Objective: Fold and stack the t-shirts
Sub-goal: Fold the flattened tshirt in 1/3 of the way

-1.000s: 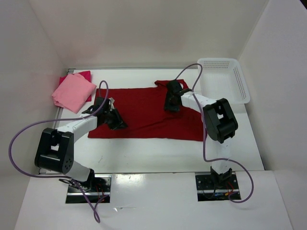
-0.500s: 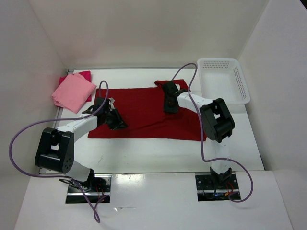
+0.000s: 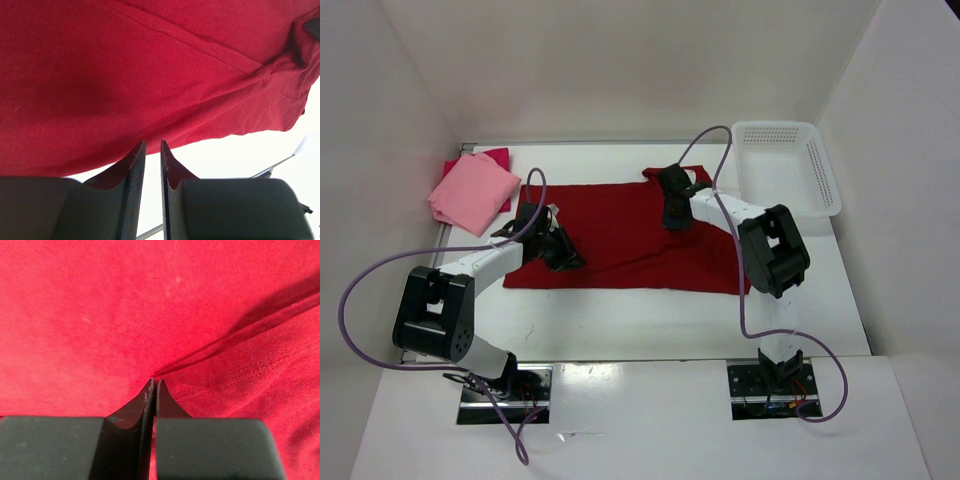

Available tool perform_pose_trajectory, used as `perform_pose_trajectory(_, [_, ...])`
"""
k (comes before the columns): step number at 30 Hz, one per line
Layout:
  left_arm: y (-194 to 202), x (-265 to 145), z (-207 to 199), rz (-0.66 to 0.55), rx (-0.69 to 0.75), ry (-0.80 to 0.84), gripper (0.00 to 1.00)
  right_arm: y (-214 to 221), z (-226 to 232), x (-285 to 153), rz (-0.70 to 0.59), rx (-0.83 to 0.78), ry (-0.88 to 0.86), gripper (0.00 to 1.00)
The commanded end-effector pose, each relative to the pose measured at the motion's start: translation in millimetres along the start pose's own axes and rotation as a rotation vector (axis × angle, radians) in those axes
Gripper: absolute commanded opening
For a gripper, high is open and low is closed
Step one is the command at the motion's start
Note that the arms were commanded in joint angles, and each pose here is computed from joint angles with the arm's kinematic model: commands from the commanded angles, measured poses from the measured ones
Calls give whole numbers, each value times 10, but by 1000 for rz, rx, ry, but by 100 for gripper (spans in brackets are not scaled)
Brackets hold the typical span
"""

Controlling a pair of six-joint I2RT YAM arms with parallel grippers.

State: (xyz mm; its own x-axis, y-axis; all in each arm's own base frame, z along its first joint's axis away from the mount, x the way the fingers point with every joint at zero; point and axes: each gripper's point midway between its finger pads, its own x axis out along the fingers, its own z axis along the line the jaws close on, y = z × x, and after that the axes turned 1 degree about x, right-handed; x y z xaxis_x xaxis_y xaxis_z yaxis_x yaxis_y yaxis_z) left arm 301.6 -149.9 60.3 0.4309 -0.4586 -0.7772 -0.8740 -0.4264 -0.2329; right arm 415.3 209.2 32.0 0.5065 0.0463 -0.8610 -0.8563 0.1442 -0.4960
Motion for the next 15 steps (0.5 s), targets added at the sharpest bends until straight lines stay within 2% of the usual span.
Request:
perform_pose_trajectory(1, [-53, 3, -88, -3, 19, 25, 25, -482, 215, -383, -133, 45, -74, 1])
perform_pose_trajectory(4, [-77, -8, -95, -8, 19, 18, 25, -628, 211, -382, -153, 78, -89, 1])
perform_pose_trajectory(9, [-87, -28, -117, -15, 12, 23, 25, -579, 255, -157, -136, 134, -83, 1])
perform_pose_trajectory(12, [-112, -35, -103, -20, -6, 21, 25, -597, 318, -110, -145, 166, -110, 7])
perform_pose_trajectory(15, [-221, -48, -3, -46, -49, -11, 25, -656, 414, -126, -158, 215, -151, 7])
